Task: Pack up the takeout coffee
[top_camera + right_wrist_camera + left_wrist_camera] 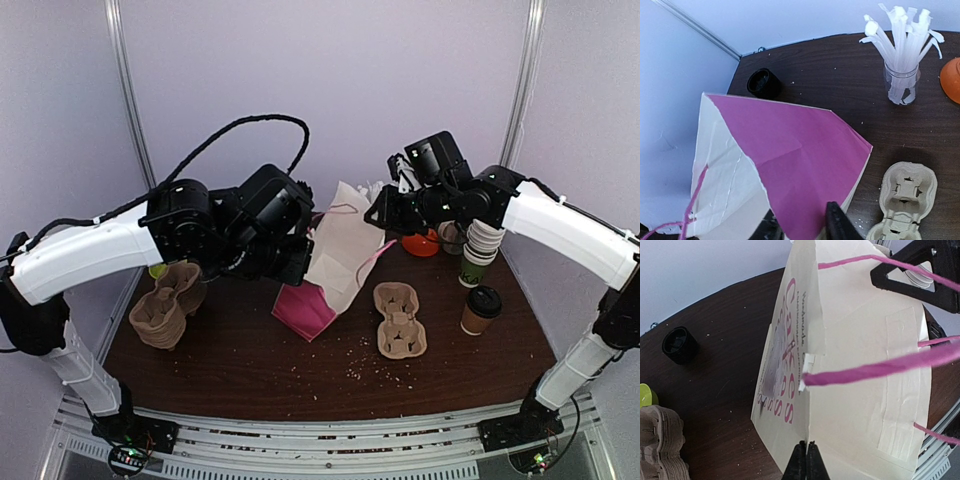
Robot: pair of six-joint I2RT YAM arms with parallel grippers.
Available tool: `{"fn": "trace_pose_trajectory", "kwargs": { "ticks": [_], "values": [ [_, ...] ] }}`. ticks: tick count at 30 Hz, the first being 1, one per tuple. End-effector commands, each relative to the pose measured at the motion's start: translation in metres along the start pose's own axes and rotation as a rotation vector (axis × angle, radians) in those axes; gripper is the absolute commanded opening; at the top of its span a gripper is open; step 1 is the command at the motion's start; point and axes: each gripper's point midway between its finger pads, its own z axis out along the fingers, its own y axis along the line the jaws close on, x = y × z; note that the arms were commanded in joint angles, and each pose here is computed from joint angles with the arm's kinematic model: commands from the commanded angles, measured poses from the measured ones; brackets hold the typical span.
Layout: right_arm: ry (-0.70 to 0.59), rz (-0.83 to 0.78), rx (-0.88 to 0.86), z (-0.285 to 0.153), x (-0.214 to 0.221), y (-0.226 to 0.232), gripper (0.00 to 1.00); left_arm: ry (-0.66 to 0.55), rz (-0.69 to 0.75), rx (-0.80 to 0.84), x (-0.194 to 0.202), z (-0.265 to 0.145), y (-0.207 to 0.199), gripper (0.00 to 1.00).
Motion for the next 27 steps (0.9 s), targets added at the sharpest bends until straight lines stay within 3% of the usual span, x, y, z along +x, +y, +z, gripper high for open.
{"fn": "trace_pose_trajectory", "kwargs": {
  "ticks": [1,7,10,16,27],
  "values": [
    [0.007,-0.042,-0.039,-0.019,-0.001,0.004,0.38,-0.019,-0.002,-0.012,-0.010,-0.002,0.004,0.00],
    [0.009,-0.106,-0.070,-0.048,-0.005,0.000,0.70,-0.044,-0.016,-0.017,-0.020,-0.010,0.017,0.00],
    [0.023,-0.157,-0.111,-0.063,0.000,0.003,0.79,-0.049,-0.024,-0.016,-0.024,-0.013,0.022,0.00],
    [0.051,-0.282,-0.088,-0.085,0.024,-0.016,0.80,-0.044,-0.049,0.029,-0.033,-0.018,0.031,0.00],
    [0.191,-0.369,-0.007,-0.049,0.099,-0.075,0.71,-0.053,-0.040,0.102,-0.038,-0.030,0.050,0.00]
  ]
}}
